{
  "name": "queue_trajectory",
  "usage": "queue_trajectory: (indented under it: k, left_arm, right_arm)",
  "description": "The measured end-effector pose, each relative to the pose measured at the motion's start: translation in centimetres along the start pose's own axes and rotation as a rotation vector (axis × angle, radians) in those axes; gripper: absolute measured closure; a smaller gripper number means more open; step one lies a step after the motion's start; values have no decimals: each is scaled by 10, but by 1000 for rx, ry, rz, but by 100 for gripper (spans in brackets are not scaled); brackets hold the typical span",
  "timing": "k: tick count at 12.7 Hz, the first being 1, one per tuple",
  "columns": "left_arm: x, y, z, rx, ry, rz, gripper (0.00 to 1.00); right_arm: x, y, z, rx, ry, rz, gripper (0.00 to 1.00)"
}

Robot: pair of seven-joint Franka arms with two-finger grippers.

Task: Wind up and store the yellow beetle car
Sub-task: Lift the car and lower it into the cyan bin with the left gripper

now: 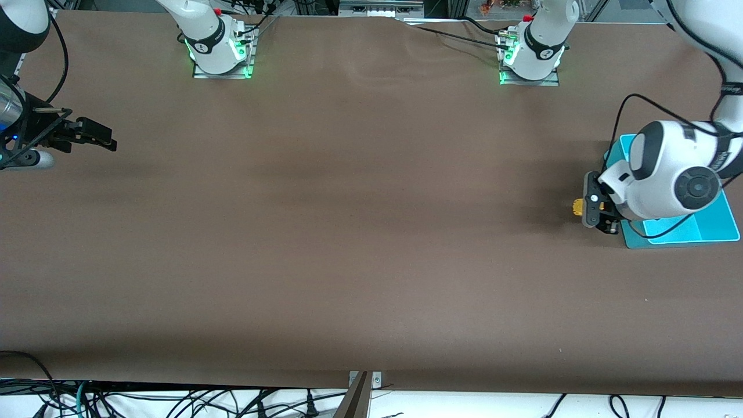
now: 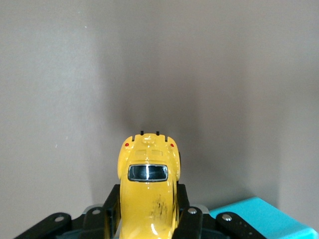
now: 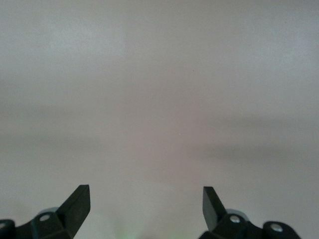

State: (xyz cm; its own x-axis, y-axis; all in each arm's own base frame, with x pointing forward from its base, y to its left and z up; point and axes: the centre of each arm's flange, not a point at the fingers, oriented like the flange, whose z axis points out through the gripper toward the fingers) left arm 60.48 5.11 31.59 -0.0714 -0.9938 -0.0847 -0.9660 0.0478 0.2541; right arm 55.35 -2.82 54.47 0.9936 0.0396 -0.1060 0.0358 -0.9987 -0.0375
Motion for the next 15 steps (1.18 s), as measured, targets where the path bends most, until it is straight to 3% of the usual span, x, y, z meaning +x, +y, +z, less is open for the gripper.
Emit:
queue_trajectory:
  k: [3, 7, 12, 14, 15]
  left_arm:
    - [-78, 16, -10, -60, -8, -72, 54]
    - [-192, 51, 40, -123, 27, -110, 54]
    - [-219, 50, 146, -136, 119, -97, 54]
    - [-228, 54, 158, -136, 135, -103, 52]
    - [-229, 53, 155, -128, 134, -104, 43]
  right_arm:
    - [2, -1, -3, -2, 20, -2, 0]
    - [5, 1, -4, -4, 45, 2, 0]
    - [8, 8, -3, -5, 61, 14, 0]
    - [9, 9, -3, -5, 63, 14, 0]
    - [9, 9, -3, -6, 64, 14, 0]
